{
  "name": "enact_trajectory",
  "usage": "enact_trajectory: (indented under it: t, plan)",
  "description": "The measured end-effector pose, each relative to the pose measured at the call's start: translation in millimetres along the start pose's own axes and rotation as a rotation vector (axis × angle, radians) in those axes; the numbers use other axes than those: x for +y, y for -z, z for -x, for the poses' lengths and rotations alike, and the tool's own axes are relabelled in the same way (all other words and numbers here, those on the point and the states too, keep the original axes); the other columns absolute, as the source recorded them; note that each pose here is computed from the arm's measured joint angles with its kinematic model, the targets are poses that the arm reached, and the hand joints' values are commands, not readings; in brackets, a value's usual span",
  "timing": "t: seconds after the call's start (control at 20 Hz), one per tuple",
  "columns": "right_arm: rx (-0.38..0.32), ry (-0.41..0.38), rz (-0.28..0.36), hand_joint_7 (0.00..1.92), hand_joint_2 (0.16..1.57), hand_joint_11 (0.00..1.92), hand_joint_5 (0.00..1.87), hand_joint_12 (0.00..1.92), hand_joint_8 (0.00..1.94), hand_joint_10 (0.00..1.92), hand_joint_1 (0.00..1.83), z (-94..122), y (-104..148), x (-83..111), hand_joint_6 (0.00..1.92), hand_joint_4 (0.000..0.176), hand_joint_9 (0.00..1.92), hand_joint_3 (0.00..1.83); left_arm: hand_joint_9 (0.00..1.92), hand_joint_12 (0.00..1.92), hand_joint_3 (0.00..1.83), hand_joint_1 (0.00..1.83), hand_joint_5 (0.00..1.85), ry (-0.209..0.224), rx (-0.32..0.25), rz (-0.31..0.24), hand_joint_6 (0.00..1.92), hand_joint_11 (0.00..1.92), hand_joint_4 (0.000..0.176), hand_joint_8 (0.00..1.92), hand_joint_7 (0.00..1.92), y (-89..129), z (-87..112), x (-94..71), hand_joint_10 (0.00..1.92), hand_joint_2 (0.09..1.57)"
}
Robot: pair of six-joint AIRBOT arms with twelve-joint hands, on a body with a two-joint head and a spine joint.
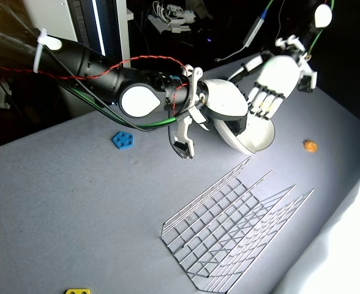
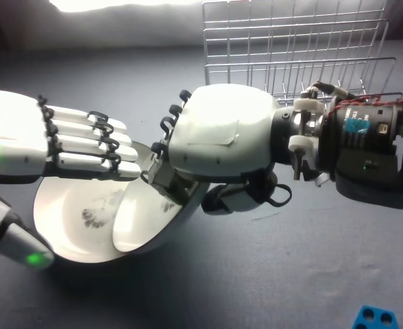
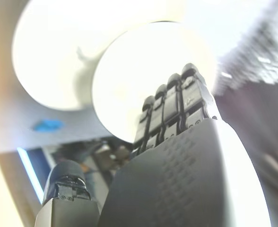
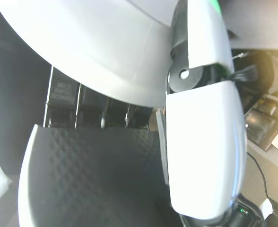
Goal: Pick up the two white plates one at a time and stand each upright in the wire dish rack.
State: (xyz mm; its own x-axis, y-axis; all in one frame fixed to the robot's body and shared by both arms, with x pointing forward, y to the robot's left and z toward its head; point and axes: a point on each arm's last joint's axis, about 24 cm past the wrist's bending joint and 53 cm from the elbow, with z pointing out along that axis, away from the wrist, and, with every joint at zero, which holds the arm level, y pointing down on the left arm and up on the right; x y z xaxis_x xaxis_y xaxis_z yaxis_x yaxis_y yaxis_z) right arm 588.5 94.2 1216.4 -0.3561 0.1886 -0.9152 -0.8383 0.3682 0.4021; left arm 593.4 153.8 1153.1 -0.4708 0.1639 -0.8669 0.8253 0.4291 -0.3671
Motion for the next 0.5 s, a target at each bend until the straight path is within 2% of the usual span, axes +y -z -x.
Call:
enact_trajectory:
  t: [0.2, 0.25, 0.45, 0.5]
  plan:
    - [-0.031, -0.056, 0.022, 1.11, 1.07, 0.96, 0.98, 0.80, 0.71, 0.93, 1.39, 21, 0, 13.5, 0.97, 0.000, 1.05, 0.00, 0.00, 0.00, 0.00, 0.00, 0.00, 0.025, 0.005, 0.016, 0.00, 0.00, 0.000, 0.00, 0.00, 24, -0.5, -8.1, 0.00, 1.05]
    - [-0.040, -0.082, 0.026, 1.10, 1.07, 0.94, 0.98, 0.80, 0.74, 0.98, 1.39, 28, 1, 16.7, 0.98, 0.000, 1.02, 0.00, 0.00, 0.00, 0.00, 0.00, 0.00, 0.041, -0.002, 0.031, 0.00, 0.00, 0.000, 0.00, 0.00, 33, 1.5, -7.3, 0.00, 1.05]
    - [-0.066, -0.160, 0.023, 1.14, 1.05, 0.96, 1.03, 0.77, 0.66, 0.91, 1.39, 51, 4, 20.9, 0.89, 0.000, 1.07, 0.00, 0.00, 0.00, 0.00, 0.00, 0.00, 0.068, -0.026, 0.066, 0.00, 0.00, 0.000, 0.00, 0.00, 53, 8.3, -2.3, 0.00, 1.04]
    - [-0.071, -0.186, 0.020, 1.13, 1.06, 0.96, 1.01, 0.76, 0.69, 0.92, 1.39, 57, 5, 21.3, 0.91, 0.000, 1.06, 0.00, 0.00, 0.00, 0.00, 0.00, 0.00, 0.074, -0.034, 0.072, 0.00, 0.00, 0.000, 0.00, 0.00, 56, 10.4, -1.5, 0.00, 1.04]
